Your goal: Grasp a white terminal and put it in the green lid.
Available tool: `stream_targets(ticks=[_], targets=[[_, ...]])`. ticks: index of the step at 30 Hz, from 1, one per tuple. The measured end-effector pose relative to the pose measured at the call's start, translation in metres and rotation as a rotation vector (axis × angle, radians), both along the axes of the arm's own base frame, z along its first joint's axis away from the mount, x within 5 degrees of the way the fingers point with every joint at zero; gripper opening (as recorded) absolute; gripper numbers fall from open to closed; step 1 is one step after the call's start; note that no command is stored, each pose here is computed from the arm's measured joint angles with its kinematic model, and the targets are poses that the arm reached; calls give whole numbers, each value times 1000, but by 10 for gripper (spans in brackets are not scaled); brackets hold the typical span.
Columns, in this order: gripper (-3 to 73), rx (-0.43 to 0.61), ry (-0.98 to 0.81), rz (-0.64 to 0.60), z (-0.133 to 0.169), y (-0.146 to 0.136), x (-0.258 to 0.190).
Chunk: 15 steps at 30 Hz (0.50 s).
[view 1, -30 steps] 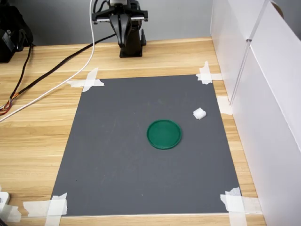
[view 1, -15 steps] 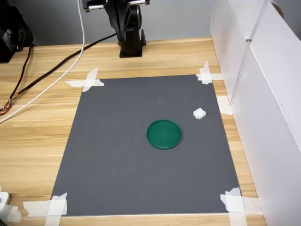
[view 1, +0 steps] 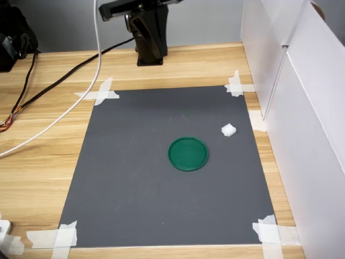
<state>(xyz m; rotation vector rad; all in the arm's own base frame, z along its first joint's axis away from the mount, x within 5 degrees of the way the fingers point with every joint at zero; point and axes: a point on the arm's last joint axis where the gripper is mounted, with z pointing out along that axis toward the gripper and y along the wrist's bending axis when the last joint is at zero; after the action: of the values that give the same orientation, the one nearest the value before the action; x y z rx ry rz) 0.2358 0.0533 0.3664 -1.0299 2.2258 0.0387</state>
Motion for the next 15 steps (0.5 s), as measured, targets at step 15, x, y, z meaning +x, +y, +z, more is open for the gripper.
stream_targets(ticks=[15], targets=[[-21,-209,39,318,-15,75,19]])
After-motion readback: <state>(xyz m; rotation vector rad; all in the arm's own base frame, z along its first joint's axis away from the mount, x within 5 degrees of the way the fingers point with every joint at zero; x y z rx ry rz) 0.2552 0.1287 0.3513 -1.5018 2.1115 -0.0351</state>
